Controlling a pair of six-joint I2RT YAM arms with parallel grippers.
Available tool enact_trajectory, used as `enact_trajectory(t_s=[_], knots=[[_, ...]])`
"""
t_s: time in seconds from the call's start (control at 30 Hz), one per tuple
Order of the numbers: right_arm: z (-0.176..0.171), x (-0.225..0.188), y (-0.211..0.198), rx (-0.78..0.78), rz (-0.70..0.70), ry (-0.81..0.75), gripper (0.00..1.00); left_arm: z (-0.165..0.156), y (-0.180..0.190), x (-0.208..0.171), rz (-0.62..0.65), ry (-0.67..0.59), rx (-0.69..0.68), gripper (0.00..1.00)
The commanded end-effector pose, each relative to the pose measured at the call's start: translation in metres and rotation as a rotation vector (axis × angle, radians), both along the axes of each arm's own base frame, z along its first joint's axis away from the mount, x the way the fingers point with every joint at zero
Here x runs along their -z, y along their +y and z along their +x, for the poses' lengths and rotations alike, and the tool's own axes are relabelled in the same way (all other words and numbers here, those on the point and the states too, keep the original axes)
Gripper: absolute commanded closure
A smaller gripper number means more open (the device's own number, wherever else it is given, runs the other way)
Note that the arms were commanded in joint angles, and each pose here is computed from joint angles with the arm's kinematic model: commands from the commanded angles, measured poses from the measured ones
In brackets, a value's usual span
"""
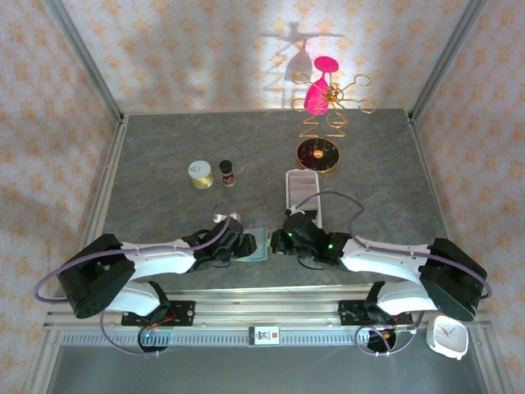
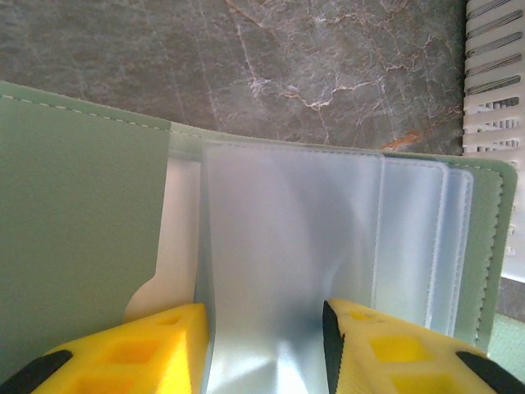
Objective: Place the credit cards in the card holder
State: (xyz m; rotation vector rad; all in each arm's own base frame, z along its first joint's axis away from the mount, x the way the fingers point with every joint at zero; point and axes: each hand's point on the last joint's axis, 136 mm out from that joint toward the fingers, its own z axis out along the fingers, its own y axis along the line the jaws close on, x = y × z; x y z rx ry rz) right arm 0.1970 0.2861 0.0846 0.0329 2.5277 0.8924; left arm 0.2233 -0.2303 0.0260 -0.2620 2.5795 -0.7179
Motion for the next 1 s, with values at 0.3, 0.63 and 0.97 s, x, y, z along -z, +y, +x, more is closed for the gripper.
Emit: enact_trajectory(t_s=[0.3,0.63,0.97], knots=[[0.009,0.004,-0.013,0.089,-0.064,-0.008,1.00,-0.005,0.028,0.007,0.056,-0.009,-0.076,0.60],[0.012,0.013,-0.014,0.101,-0.109,0.008,1.00,-0.002,0.040,-0.007,0.025,-0.075,-0.130,0.62],[0.015,-0.003,-0.006,0.086,-0.074,-0.019,0.96,-0.006,0.052,0.003,0.073,-0.065,-0.145,0.67]])
